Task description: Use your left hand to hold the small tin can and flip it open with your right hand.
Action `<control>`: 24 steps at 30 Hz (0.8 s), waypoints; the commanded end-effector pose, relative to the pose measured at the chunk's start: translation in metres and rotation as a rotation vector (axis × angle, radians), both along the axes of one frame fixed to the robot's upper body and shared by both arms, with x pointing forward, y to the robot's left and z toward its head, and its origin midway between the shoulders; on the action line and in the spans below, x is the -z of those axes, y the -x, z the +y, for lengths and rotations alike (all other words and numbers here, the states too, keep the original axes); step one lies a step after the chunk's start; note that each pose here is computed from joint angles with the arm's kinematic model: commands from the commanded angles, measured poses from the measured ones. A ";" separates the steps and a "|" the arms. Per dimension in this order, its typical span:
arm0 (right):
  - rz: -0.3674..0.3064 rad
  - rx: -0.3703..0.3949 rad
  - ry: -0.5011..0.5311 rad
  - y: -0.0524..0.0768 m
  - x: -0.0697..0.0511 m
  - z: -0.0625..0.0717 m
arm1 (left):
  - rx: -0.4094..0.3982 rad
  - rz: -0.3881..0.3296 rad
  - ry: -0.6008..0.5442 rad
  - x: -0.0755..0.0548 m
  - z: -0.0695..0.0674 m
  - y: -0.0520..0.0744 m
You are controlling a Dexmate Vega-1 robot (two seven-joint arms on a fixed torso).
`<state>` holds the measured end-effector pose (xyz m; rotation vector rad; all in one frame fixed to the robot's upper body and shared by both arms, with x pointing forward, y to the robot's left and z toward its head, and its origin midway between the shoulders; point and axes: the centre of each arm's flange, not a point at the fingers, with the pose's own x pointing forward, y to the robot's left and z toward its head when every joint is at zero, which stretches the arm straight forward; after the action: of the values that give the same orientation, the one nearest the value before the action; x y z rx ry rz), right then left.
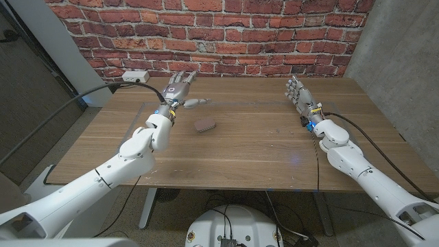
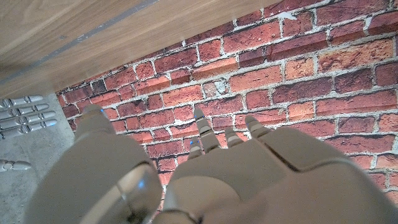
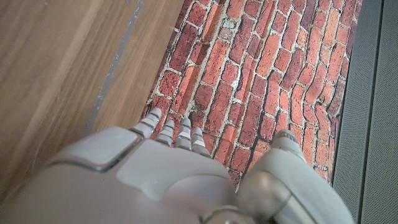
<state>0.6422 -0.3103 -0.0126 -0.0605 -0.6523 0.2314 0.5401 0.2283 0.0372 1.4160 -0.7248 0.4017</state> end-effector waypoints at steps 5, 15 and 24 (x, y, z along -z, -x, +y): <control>-0.045 0.004 -0.002 0.003 -0.004 0.002 | -0.121 0.130 -0.117 -0.012 -0.017 -0.006; -0.062 -0.009 0.026 0.006 -0.005 0.003 | -0.148 0.132 -0.130 -0.002 -0.014 -0.008; -0.046 -0.044 0.022 0.005 -0.002 0.005 | -0.172 0.083 -0.137 0.005 -0.012 -0.007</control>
<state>0.6373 -0.3077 -0.0079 -0.0867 -0.7040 0.2505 0.5454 0.2140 0.0416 1.5984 -0.5679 0.3821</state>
